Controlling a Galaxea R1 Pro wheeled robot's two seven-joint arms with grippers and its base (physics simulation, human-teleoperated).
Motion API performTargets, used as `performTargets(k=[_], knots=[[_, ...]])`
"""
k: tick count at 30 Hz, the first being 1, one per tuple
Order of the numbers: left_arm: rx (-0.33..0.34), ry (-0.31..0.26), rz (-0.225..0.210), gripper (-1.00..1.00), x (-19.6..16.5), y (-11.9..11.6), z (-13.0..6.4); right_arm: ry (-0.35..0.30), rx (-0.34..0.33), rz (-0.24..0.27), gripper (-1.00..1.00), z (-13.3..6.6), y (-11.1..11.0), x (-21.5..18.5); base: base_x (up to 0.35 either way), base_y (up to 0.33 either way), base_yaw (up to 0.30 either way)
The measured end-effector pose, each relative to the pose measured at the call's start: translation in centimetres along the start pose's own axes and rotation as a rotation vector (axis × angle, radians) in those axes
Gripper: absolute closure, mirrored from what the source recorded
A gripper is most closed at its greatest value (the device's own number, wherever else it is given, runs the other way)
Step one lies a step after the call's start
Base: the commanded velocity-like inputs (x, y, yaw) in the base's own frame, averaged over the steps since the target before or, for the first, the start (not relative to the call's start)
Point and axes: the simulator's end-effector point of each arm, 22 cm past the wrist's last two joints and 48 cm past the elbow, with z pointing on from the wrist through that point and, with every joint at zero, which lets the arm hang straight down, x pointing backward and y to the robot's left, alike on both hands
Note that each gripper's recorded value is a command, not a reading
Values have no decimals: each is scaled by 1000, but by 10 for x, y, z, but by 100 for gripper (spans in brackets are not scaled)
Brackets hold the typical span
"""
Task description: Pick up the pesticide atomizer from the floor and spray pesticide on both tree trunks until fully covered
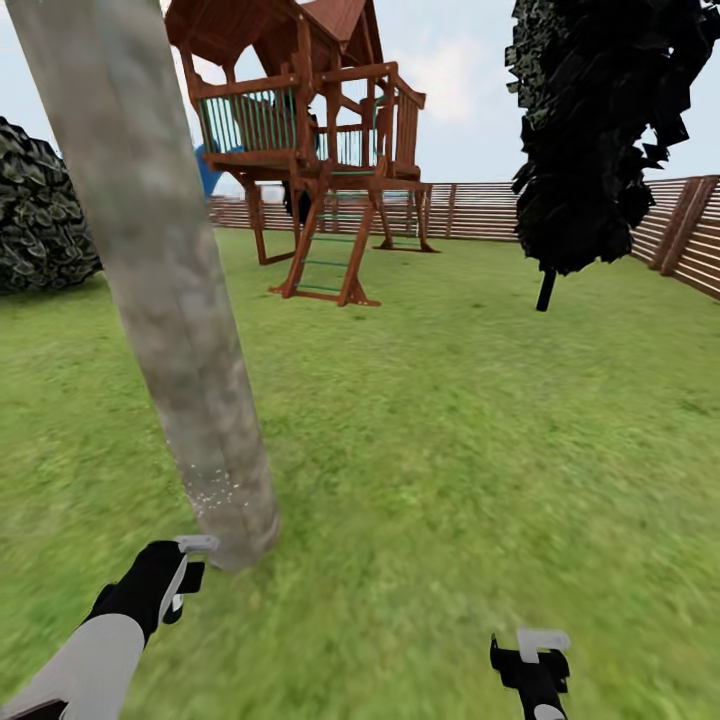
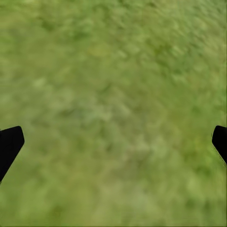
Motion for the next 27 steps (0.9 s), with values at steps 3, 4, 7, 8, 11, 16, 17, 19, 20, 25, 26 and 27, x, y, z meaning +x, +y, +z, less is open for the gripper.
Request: performTargets(k=[3, 4, 7, 8, 11, 16, 17, 19, 20, 25, 26, 27], knots=[[21, -1, 2, 100, 0, -16, -2, 0, 0, 0, -100, 0, 0, 0, 74, -214, 271], [30, -2, 2, 100, -1, -22, -2, 1, 0, 0, -100, 0, 0, 0, 19, -61, 260], [45, -7, 5, 100, -6, -31, -5, 1, -1, 0, -100, 0, 1, 0, 4, -14, 117], [52, -9, 4, 100, -7, -34, -6, 1, 0, 1, -100, 0, 0, 0, 1, -3, 24], [74, -77, -9, 100, -57, -45, -26, 2, 3, -2, -100, 1, -2, 1, 0, -1, 5], [10, -120, -47, 100, -117, 14, -49, 1, 5, -2, -100, 1, -4, 1, 0, 0, 0], [-8, -119, -40, 100, -117, 31, -48, 0, 5, -3, -100, 1, -4, 0, 0, 0, 0], [37, -123, -30, 100, -120, 19, -49, 1, 6, -2, -100, 1, -5, 1, 0, 0, 0], [37, -123, -5, 100, -121, 15, -50, 1, 6, -2, -100, 1, -5, 1, 0, 0, 0], [-5, -103, 12, 100, -115, 42, -47, 1, 5, -2, -100, 1, -4, 1, 0, 0, 173], [-5, -97, 11, 100, -111, 43, -45, 1, 4, -2, -100, 1, -4, 1, 0, 0, 182], [1, -97, 9, 100, -111, 40, -45, 1, 4, -2, -100, 1, -4, 1, 0, 0, 93]])
